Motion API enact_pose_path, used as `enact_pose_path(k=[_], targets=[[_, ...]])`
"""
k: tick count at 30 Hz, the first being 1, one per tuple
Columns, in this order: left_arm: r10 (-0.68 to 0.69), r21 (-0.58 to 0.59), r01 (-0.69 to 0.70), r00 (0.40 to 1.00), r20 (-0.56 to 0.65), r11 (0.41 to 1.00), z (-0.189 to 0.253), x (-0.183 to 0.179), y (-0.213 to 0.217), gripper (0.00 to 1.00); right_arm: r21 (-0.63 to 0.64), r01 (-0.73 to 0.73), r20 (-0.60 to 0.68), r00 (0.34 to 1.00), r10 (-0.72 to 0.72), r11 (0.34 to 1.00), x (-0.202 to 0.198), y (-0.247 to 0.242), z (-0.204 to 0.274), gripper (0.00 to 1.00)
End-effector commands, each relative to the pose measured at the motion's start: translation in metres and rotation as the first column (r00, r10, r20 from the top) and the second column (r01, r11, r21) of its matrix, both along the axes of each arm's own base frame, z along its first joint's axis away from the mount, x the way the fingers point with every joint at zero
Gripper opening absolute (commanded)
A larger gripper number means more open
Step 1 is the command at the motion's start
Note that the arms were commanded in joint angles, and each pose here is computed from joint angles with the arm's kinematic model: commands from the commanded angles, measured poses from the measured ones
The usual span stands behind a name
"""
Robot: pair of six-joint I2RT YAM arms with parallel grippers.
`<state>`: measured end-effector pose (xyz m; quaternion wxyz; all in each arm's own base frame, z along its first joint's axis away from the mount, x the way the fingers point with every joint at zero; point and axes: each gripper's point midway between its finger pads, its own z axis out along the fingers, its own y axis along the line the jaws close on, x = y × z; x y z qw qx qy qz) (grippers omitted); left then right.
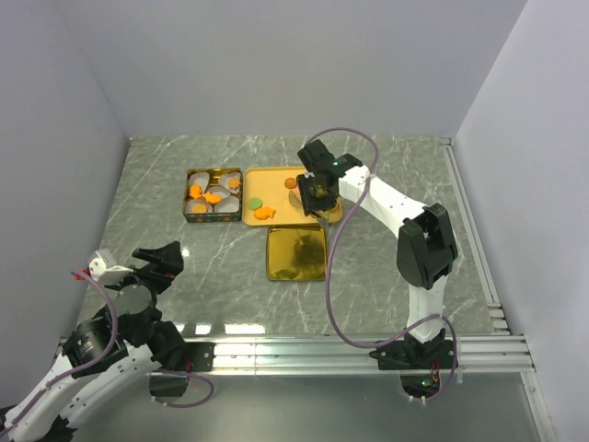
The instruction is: Pack the cookies
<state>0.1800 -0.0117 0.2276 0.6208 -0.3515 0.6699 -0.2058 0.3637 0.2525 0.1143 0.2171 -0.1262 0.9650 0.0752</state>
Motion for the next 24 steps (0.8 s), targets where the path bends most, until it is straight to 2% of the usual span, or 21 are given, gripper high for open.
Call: enact_pose_path(k=[1, 11, 17, 24], targets=[[0.018, -0.027, -0.018, 1.0, 0.023, 0.999, 0.011, -0.001, 0.004, 0.98, 0.088, -0.018, 0.093, 0.996, 0.009, 0.996, 0.012, 0.017, 0.042, 0.4], [0.006, -0.031, -0.005, 1.0, 0.025, 1.0, 0.012, -0.001, 0.002, 1.0, 0.272, -0.116, 0.129, 0.988, 0.083, 0.955, 0.004, 0.06, 0.083, 0.39], [-0.016, -0.032, 0.017, 0.999, 0.04, 0.999, 0.015, -0.001, -0.001, 0.99, 0.312, -0.242, 0.167, 0.966, 0.198, 0.919, -0.018, 0.107, 0.1, 0.39], [-0.016, -0.028, 0.018, 0.999, 0.041, 0.999, 0.015, -0.002, 0.0, 0.98, 0.356, -0.3, 0.168, 0.952, 0.255, 0.885, -0.033, 0.141, 0.108, 0.39]])
